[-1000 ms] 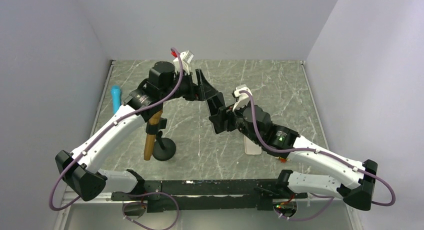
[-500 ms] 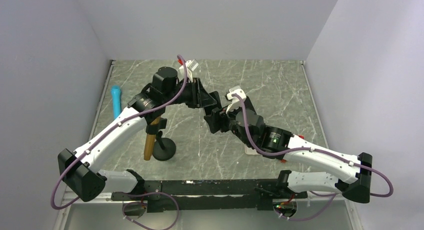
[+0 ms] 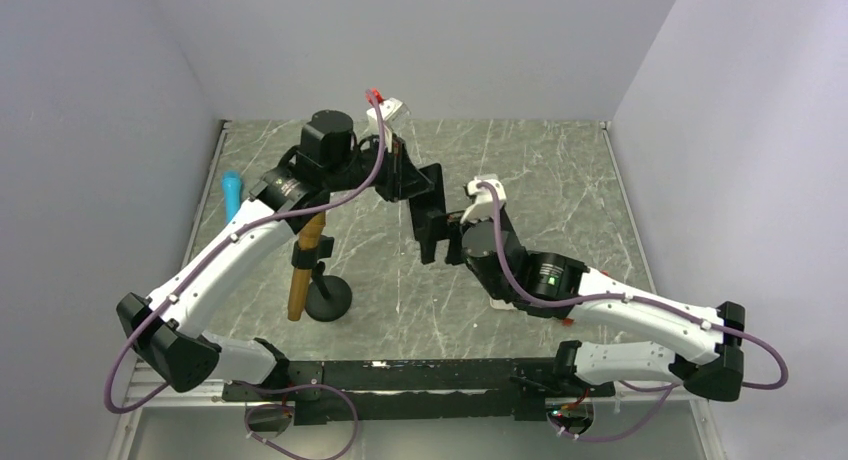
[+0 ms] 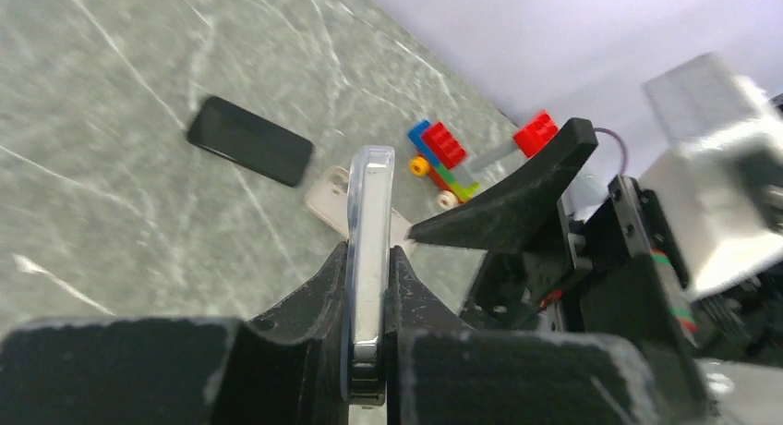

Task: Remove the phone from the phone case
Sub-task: Pick up the phone at the center of the board, then remove the phone case from the phone.

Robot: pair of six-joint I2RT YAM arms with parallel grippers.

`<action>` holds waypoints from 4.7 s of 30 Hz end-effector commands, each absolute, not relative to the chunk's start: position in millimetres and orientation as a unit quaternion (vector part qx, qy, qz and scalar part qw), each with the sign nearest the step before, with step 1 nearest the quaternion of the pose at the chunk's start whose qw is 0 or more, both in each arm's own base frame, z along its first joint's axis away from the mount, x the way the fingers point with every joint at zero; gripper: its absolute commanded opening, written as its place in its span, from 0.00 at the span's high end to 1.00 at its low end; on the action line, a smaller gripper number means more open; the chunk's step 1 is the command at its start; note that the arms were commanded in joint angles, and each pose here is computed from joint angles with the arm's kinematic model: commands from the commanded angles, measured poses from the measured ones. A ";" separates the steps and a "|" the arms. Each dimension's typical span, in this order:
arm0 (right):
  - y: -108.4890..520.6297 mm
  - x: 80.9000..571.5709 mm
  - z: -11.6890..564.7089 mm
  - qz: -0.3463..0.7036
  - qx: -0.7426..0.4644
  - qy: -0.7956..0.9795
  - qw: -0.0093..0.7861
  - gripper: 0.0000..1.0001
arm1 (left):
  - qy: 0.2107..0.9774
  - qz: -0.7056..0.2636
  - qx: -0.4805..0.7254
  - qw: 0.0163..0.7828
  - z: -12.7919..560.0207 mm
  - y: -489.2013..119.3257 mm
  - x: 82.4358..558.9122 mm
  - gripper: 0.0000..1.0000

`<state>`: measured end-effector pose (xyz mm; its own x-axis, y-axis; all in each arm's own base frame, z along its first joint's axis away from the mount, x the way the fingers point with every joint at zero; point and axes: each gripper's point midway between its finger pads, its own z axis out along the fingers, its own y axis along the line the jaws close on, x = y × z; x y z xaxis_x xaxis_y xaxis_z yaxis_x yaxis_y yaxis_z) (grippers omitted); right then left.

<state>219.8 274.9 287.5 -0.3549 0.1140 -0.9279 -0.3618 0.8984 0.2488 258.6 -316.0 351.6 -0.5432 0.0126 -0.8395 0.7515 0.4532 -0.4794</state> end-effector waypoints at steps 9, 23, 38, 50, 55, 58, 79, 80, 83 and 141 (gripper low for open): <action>198.4 184.8 195.5 0.099 -0.046 0.890 0.443 0.03 | 0.556 -0.480 0.425 0.529 412.8 -292.6 209.7 1.00; 253.2 162.2 299.6 0.461 -0.243 0.698 0.492 0.43 | 0.474 -0.605 0.460 0.444 431.8 -293.4 159.5 1.00; 266.8 142.7 295.2 0.493 -0.346 0.656 0.455 0.53 | 0.509 -0.602 0.437 0.433 418.3 -295.3 184.0 1.00; 265.2 125.6 308.4 0.513 -0.381 0.613 0.465 0.61 | 0.523 -0.613 0.407 0.430 411.5 -290.1 204.0 1.00; 272.7 141.0 307.0 0.502 -0.376 0.626 0.464 0.60 | 0.514 -0.628 0.408 0.419 411.4 -291.1 202.0 1.00; 278.0 146.4 304.4 0.505 -0.371 0.629 0.459 0.64 | 0.516 -0.631 0.408 0.411 408.9 -292.3 202.7 1.00; 275.4 161.0 320.5 0.501 -0.358 0.634 0.468 0.64 | 0.490 -0.647 0.432 0.392 410.6 -292.8 189.3 1.00; 276.6 158.0 322.0 0.505 -0.367 0.628 0.464 0.65 | 0.491 -0.649 0.432 0.389 410.4 -293.0 188.7 1.00; 277.7 155.7 316.8 0.501 -0.389 0.623 0.458 0.76 | 0.482 -0.653 0.439 0.387 413.8 -291.5 183.5 1.00; 274.6 225.9 431.6 0.147 -0.469 0.471 0.732 1.00 | 0.544 -0.732 0.394 0.110 404.5 -363.8 92.9 1.00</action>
<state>144.4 275.0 323.5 0.3628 -0.4031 -0.8401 -0.9139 0.0223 -0.4053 142.2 -359.9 426.7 -0.6587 0.0644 -0.7497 0.6863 -0.3571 -0.6336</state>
